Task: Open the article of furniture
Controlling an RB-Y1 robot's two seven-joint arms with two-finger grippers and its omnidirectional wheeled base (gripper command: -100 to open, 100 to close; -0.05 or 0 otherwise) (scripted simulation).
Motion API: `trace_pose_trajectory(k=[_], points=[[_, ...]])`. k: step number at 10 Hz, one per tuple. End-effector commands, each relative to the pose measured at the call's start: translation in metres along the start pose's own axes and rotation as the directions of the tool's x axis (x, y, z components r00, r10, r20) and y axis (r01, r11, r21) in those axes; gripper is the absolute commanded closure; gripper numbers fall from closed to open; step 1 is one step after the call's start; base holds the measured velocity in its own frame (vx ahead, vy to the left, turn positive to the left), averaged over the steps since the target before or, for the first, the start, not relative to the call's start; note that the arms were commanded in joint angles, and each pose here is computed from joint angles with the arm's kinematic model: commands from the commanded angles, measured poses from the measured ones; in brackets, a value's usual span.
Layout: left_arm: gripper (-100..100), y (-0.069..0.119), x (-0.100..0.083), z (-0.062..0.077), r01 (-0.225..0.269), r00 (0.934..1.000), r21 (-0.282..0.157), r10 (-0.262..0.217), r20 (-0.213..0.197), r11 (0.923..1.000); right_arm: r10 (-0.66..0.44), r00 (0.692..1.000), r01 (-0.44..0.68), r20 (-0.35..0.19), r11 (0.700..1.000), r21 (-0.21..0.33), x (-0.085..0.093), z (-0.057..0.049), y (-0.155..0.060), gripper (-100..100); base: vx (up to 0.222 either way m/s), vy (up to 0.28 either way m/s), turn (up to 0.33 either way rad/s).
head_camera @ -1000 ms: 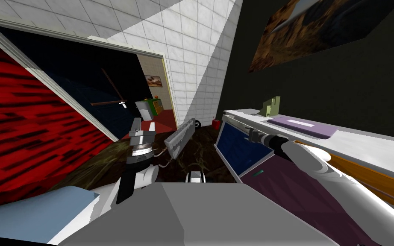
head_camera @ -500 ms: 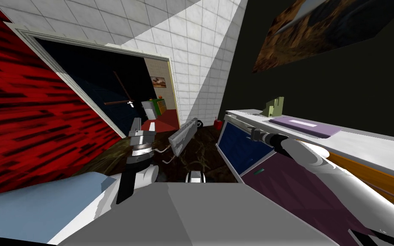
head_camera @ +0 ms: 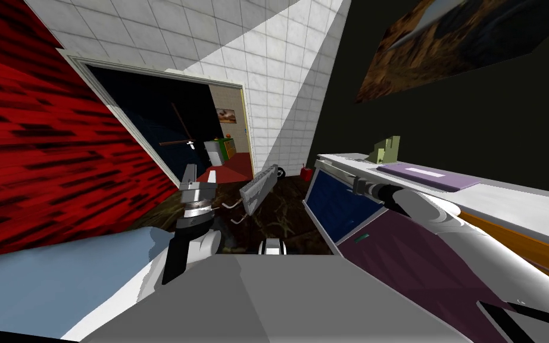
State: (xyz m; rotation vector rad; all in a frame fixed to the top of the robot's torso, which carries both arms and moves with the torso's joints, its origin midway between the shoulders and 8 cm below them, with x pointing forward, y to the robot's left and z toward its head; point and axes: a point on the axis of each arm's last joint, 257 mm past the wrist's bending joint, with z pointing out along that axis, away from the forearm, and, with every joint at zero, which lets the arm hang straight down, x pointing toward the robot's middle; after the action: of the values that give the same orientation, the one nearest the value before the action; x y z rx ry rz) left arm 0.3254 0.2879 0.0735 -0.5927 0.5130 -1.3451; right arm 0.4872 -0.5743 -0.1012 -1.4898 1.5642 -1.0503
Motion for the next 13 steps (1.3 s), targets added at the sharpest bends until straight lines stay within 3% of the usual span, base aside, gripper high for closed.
trace_pose_trajectory(k=[1, 2, 3, 6, 7, 8, 10, 11, 13], points=[[0, 0.0, 0.0, 0.0, 0.0, 1.0, 0.0, 0.0, 0.0, 1.0, -0.001, 0.999, 0.002, -0.035, 1.0, 0.012, 0.02, 0.007, -0.019, -100, -0.122, 0.035, 0.199], [0, 0.0, 0.0, 0.0, 0.0, 1.0, 0.0, 0.0, 0.0, 1.0, 0.02, 0.998, -0.02, -0.056, 1.0, -0.005, 0.033, 0.007, -0.009, -100, -0.063, 0.01, 0.011], [0, 0.0, 0.0, 0.0, 0.0, 1.0, 0.0, 0.0, 0.0, 1.0, -0.016, 0.998, 0.017, -0.062, 1.0, 0.024, 0.035, 0.009, -0.037, -100, -0.137, 0.054, 0.214], [0, 0.0, 0.0, 0.0, 0.0, 1.0, 0.0, 0.0, 0.0, 1.0, 0.034, 0.993, -0.034, -0.112, 0.999, 0.0, 0.065, 0.009, -0.022, -100, -0.076, 0.021, 0.055], [0, 0.0, 0.0, 0.0, 0.0, 1.0, 0.0, 0.0, 0.0, 1.0, -0.003, 0.992, 0.007, -0.126, 1.0, 0.028, 0.071, 0.008, -0.052, -100, -0.114, 0.057, 0.284], [0, 0.0, 0.0, 0.0, 0.0, 1.0, 0.0, 0.0, 0.0, 1.0, 0.016, 0.99, -0.011, -0.138, 0.999, 0.034, 0.078, 0.008, -0.054, -100, -0.137, 0.063, 0.194], [0, 0.0, 0.0, 0.0, 0.0, 1.0, 0.0, 0.0, 0.0, 1.0, 0.051, 0.983, -0.05, -0.174, 0.999, 0.01, 0.099, 0.006, -0.037, -100, -0.037, 0.021, -0.037], [0, 0.0, 0.0, 0.0, 0.0, 1.0, 0.0, 0.0, 0.0, 1.0, 0.03, 0.98, -0.022, -0.199, 0.999, 0.043, 0.111, 0.002, -0.068, -100, -0.114, 0.049, 0.207], [0, 0.0, 0.0, 0.0, 0.0, 1.0, 0.0, 0.0, 0.0, 1.0, 0.065, 0.97, -0.06, -0.235, 0.998, 0.029, 0.132, -0.002, -0.056, -100, -0.107, 0.04, 0.13]])
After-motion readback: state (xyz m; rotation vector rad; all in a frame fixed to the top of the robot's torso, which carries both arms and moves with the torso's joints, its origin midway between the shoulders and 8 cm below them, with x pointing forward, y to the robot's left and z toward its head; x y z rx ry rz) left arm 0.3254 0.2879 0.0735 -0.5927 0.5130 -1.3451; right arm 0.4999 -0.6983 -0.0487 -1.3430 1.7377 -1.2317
